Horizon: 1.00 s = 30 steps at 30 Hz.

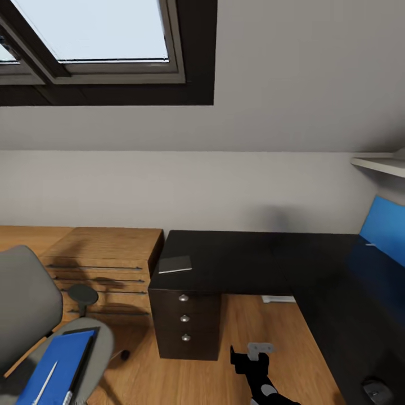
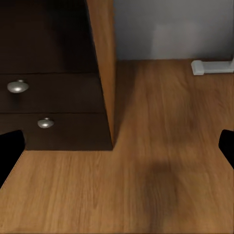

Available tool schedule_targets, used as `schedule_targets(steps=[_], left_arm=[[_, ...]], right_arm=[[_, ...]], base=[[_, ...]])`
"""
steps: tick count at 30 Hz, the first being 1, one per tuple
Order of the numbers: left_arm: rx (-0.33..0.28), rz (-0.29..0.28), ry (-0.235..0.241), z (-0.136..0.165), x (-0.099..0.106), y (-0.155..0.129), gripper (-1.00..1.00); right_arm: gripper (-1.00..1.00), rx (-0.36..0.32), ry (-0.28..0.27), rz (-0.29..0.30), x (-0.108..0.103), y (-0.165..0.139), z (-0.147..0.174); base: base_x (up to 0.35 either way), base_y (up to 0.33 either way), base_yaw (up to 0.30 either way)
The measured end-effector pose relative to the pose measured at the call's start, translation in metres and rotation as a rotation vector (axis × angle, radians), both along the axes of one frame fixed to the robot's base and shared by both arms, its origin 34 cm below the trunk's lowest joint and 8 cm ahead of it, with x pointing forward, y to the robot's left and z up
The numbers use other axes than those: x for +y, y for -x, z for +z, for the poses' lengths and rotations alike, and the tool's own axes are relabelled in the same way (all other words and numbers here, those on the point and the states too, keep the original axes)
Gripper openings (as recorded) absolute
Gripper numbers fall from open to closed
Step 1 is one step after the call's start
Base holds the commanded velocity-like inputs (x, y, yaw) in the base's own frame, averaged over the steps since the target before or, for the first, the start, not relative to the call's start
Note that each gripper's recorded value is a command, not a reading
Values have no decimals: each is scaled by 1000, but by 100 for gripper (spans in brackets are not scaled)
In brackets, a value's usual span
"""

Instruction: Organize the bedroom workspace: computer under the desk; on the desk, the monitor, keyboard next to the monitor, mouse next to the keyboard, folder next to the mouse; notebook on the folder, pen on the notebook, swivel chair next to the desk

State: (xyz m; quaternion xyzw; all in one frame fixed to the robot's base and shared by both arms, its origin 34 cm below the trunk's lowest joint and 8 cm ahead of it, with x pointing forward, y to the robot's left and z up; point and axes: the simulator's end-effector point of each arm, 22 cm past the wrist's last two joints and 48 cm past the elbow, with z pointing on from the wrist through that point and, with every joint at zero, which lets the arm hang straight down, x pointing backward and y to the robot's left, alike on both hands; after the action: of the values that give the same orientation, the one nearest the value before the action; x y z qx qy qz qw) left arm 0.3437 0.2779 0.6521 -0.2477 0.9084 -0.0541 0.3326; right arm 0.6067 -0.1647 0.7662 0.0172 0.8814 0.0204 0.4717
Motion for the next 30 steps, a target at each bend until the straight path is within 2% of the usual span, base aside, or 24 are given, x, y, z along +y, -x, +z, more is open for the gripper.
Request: schedule_targets(steps=[16,23,30], left_arm=[[6,-2,2,-1,-1,2,100],[8,-3,2,-2,-2,3,100],[10,-7,3,-2,-3,3,100]], right_arm=[[100,7,-2,0,1,2,-3],[100,11,-4,3,1,3,-5],[100,37,10,-3,-7,14,-15]], base=[[0,0,261],[0,0,87],[0,0,18]])
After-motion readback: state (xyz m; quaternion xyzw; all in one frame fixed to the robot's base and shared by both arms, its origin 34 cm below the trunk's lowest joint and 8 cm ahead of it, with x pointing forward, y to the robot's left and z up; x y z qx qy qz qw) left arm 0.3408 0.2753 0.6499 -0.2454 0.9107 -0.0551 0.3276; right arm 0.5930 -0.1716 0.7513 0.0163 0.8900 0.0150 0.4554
